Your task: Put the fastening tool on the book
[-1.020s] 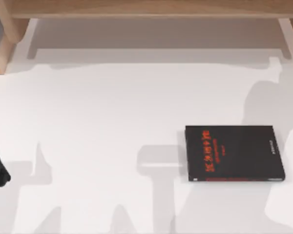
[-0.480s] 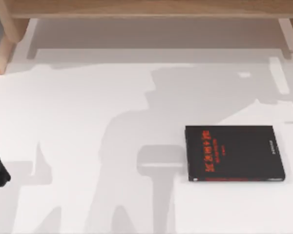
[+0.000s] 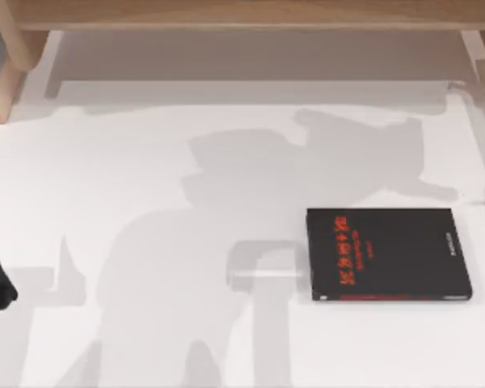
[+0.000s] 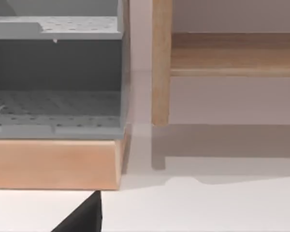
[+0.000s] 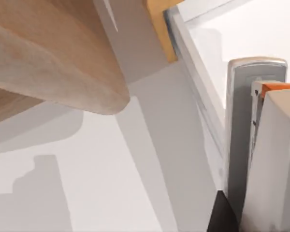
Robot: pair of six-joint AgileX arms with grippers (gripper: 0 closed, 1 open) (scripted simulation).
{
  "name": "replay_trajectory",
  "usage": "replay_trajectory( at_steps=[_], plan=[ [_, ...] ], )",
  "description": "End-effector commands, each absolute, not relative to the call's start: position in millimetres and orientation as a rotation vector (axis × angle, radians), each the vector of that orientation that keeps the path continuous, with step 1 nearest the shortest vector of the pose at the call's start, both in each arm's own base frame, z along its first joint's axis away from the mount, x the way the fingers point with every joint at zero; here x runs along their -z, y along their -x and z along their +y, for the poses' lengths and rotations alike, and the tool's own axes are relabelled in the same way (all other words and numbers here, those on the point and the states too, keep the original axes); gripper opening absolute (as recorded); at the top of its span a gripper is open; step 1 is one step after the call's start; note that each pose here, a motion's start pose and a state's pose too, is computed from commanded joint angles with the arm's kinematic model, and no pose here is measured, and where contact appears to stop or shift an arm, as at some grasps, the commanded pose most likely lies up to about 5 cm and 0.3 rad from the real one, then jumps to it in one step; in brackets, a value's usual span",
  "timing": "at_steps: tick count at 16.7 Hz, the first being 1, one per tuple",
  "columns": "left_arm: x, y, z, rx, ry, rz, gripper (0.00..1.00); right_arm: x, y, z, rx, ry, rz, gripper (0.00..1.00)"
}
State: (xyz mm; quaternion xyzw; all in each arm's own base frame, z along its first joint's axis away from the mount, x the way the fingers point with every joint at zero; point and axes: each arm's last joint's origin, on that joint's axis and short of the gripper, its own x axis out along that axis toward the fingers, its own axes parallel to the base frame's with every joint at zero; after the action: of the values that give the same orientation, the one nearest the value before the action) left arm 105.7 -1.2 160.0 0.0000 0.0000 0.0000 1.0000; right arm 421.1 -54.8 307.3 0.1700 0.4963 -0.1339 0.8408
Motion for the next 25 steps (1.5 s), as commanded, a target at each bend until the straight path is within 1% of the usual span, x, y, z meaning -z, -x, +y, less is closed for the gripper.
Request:
replay_trajectory(
  at_steps=[3,6,9,12,15,21,25],
  plan=[
    [-160,-106,-1,0.0,0.0,0.0,1.0,-295,-414,-18,0.268,-0.372,1.079,0.0],
    [-160,-106,-1,0.0,0.0,0.0,1.0,-266,-400,45,0.188,-0.316,1.174,0.0],
    [-160,-106,-1,0.0,0.0,0.0,1.0,-230,-371,106,0.121,-0.216,1.304,0.0],
    [-160,-106,-1,0.0,0.0,0.0,1.0,-202,-337,149,0.068,-0.092,1.413,0.0],
    [-160,-106,-1,0.0,0.0,0.0,1.0,-188,-318,166,0.039,-0.012,1.469,0.0],
    [-160,-106,-1,0.0,0.0,0.0,1.0,-186,-318,166,0.039,-0.013,1.472,0.0],
    [-160,-106,-1,0.0,0.0,0.0,1.0,-172,-319,166,0.038,-0.012,1.471,0.0]
  ],
)
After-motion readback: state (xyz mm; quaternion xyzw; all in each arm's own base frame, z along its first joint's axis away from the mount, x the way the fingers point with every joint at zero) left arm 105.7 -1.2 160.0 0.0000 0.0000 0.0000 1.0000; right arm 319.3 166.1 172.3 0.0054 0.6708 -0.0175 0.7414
